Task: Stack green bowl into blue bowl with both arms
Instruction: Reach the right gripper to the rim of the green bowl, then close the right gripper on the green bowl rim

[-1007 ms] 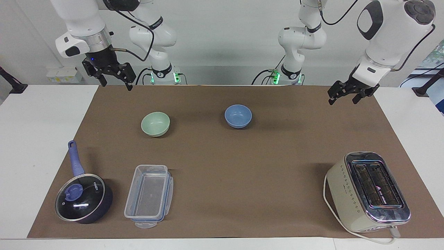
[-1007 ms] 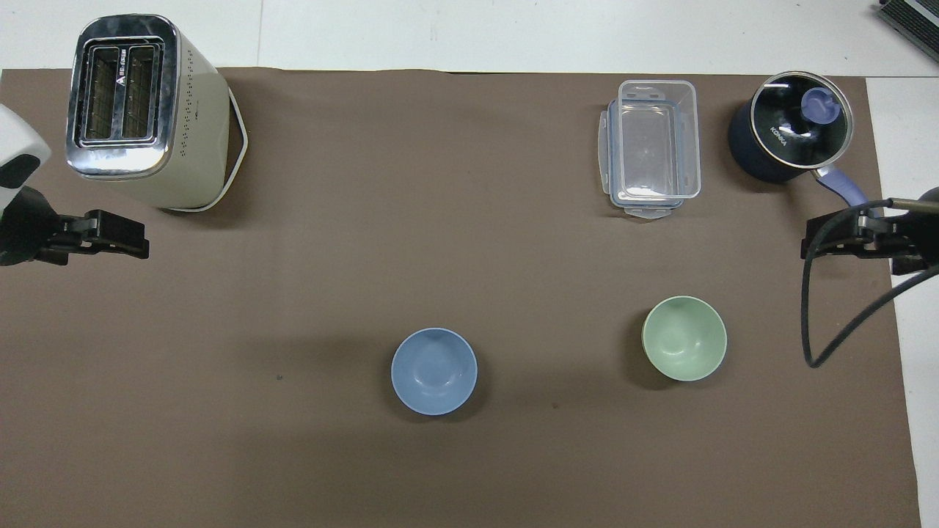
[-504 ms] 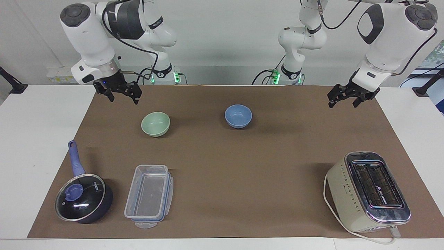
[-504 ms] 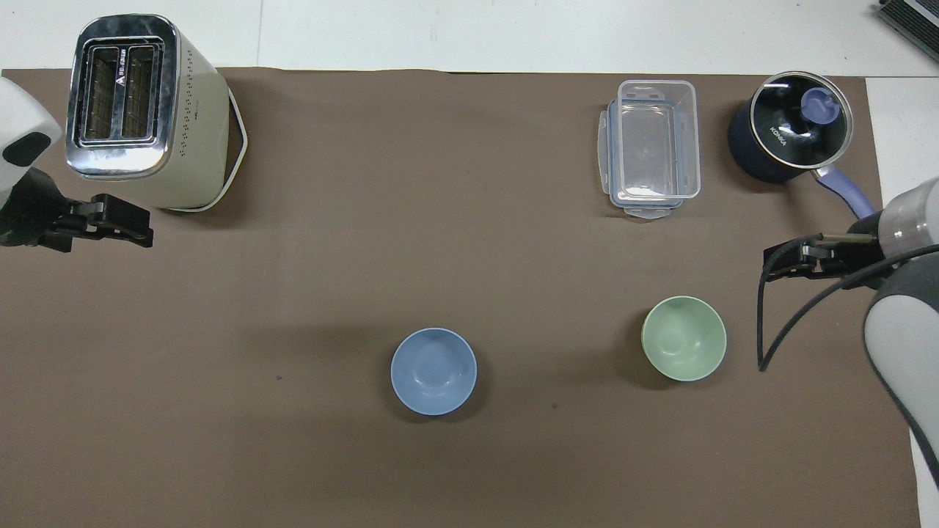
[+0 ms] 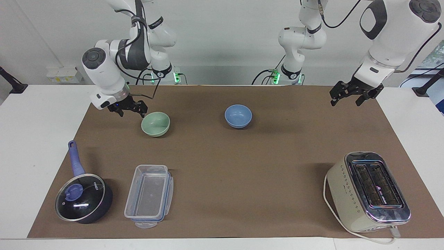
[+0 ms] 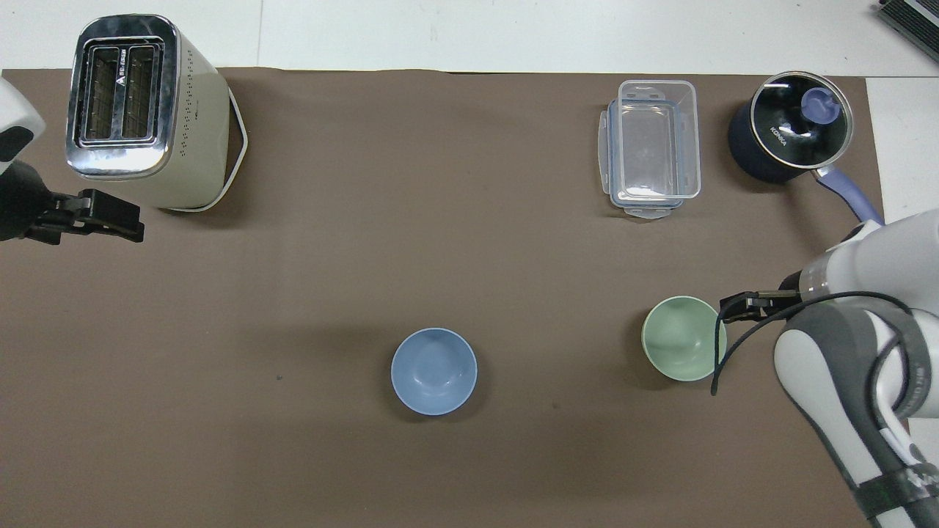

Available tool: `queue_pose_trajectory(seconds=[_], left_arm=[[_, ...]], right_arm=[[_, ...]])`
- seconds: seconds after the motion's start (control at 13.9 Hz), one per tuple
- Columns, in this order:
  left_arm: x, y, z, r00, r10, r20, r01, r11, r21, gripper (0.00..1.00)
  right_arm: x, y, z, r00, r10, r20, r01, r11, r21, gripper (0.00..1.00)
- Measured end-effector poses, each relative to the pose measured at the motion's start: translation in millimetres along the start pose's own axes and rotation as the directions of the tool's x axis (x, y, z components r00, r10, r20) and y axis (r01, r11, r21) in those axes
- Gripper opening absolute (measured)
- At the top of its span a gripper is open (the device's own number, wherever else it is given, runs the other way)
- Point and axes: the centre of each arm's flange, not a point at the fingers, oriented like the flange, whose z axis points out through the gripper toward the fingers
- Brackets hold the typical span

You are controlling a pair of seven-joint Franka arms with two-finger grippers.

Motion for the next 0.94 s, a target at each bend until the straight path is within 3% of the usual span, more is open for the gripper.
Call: queue_pose_trajectory(seconds=[0.5,0.79,0.94], left_arm=[[-4.9,-0.5,-1.1,1.0,0.0,0.025,0.0,1.0,0.0,1.0],[-5.2,-1.1,-1.5,1.0,-0.001,0.024,0.001,1.0,0.0,1.0],[-5.1,-1.6,-1.5,1.0,-0.002,0.024,0.002,1.0,0.0,1.0]], right_arm=[[-6.9,-1.1,59.0,0.999,-0.039,-0.023,0.039,0.999,0.005,0.93],[-5.8,-1.5,77.2,0.999,-0.04,-0.006,0.041,0.999,0.008,0.82],[-6.1,-1.5,77.7,0.999,-0.041,-0.006,0.041,0.999,0.008,0.64]])
